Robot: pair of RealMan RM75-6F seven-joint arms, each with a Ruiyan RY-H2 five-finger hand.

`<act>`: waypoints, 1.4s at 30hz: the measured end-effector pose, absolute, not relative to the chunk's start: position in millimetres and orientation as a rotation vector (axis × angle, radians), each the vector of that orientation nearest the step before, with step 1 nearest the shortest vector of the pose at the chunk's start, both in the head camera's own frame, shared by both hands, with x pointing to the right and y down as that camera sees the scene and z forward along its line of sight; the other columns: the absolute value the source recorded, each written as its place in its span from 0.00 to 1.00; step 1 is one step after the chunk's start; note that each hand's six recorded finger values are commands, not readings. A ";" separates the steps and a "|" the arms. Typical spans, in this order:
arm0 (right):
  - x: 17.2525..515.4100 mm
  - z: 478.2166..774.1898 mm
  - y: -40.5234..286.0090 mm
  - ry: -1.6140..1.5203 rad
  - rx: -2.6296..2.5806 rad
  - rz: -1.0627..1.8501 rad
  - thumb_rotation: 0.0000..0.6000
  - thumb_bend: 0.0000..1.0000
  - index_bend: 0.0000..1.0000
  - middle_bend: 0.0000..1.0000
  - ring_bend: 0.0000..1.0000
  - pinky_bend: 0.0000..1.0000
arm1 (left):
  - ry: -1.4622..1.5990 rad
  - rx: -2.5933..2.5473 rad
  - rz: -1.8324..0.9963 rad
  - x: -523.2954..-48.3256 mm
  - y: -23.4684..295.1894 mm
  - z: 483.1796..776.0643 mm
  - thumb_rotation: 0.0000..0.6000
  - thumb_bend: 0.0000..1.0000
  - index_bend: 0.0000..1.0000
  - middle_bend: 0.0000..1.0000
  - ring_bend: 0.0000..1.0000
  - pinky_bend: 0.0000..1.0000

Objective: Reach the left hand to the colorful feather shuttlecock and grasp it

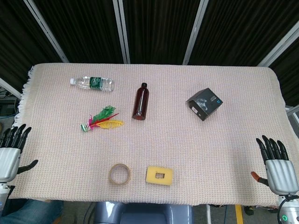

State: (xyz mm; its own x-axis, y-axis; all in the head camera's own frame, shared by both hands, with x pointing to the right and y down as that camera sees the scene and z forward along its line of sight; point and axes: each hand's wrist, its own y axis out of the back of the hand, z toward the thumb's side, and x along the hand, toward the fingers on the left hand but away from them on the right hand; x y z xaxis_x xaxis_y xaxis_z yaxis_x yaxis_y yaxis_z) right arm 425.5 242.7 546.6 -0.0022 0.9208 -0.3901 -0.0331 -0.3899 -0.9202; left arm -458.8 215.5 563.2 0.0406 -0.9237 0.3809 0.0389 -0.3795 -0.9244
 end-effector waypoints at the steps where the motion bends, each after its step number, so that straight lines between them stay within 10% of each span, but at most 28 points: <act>1: 425.7 546.9 242.3 -0.967 -1.474 1.512 1.00 0.03 0.00 0.00 0.00 0.00 | 0.935 -1.485 -1.470 -458.4 215.6 563.6 1.00 0.12 0.01 0.00 0.00 0.00; 10: 423.9 550.9 240.8 -0.954 -1.487 1.517 1.00 0.03 0.00 0.00 0.00 0.00 | 0.951 -1.536 -1.464 -457.5 212.2 572.1 1.00 0.13 0.08 0.00 0.00 0.00; 21: 420.0 568.6 230.5 -0.924 -1.508 1.547 1.00 0.03 0.00 0.00 0.00 0.00 | 1.031 -1.594 -1.385 -445.3 180.3 603.4 1.00 0.27 0.40 0.00 0.00 0.00; 42: 426.6 579.3 209.7 -0.964 -1.608 1.532 1.00 0.03 0.00 0.00 0.00 0.00 | 0.993 -1.576 -1.350 -366.1 106.2 710.1 1.00 0.30 0.41 0.00 0.00 0.00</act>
